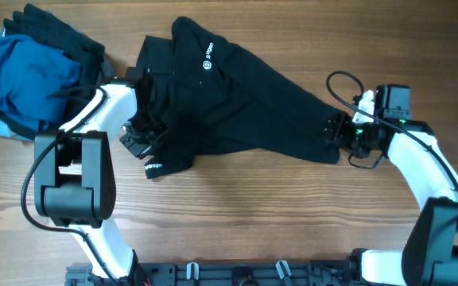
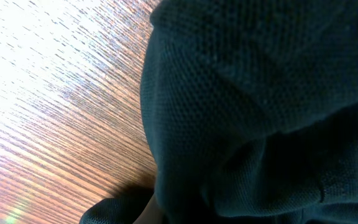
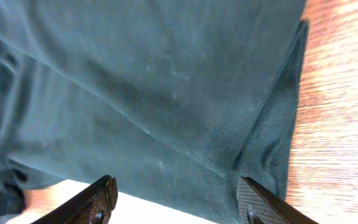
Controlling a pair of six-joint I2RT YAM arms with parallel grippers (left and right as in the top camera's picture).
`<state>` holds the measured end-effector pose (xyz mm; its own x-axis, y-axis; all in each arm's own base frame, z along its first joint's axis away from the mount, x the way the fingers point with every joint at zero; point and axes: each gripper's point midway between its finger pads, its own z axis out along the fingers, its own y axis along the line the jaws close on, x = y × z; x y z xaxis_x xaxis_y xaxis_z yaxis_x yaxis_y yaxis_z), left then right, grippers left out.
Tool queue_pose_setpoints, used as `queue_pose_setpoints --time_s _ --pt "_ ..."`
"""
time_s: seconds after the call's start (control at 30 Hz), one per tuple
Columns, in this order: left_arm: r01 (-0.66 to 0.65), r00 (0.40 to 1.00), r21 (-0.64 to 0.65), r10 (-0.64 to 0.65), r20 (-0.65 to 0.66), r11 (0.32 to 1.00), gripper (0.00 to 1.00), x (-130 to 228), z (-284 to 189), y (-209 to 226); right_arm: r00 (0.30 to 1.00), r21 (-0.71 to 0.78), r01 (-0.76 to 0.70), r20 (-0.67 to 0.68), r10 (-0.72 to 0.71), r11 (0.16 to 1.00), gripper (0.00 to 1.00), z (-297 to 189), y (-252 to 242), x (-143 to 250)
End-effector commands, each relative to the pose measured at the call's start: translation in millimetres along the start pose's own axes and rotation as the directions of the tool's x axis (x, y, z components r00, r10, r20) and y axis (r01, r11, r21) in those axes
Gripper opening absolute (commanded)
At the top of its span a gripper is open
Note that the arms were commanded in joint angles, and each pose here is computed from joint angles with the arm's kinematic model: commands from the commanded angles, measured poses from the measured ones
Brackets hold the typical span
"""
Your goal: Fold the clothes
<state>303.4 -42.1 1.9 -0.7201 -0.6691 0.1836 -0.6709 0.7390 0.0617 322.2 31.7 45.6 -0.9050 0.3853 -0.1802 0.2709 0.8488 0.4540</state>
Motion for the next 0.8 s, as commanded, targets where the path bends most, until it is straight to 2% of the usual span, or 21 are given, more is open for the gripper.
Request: queue_pose_setpoints --time_s 0.0,0.13,0.2,0.23,0.33,0.43,0.6,0.77 --pt "-0.020 0.999 0.001 0.020 0.025 1.000 0.04 -0.7 -5.2 1.5 0.999 0.047 -0.008 -0.046 0.010 0.999 0.67 19.2 -9.0 4.8" --pt "-0.020 1.000 0.001 0.020 0.025 1.000 0.04 -0.7 -5.2 1.6 0.996 0.078 -0.038 -0.073 0.044 0.996 0.67 39.7 -17.9 7.6" --pt "-0.020 1.000 0.000 0.020 0.024 1.000 0.04 -0.6 -5.2 1.7 0.997 0.069 -0.058 -0.047 0.062 0.996 0.60 45.2 -17.6 0.0" --pt "-0.020 1.000 -0.001 0.020 0.023 1.000 0.04 -0.2 -5.2 2.1 0.997 0.063 -0.066 -0.030 0.068 0.996 0.51 45.5 -16.2 -4.3" --pt "-0.019 1.000 -0.002 0.020 0.022 1.000 0.04 -0.1 -5.2 2.2 0.996 0.042 -0.090 0.020 0.089 0.995 0.04 43.7 -11.1 -16.4" --pt "-0.019 1.000 -0.004 0.019 0.020 1.000 0.04 0.4 -5.2 2.7 0.994 0.021 -0.084 0.066 0.083 0.996 0.04 32.0 -1.4 -30.6" --pt "-0.019 1.000 -0.004 0.019 0.021 1.000 0.04 0.2 -5.2 2.8 0.968 -0.038 -0.028 0.249 0.037 0.999 0.04 -28.0 29.5 -84.9" --pt "-0.019 1.000 -0.004 0.019 0.021 1.000 0.04 0.2 -5.2 2.8 0.858 -0.110 0.106 0.512 -0.035 0.988 0.05 -74.5 65.8 -149.3"
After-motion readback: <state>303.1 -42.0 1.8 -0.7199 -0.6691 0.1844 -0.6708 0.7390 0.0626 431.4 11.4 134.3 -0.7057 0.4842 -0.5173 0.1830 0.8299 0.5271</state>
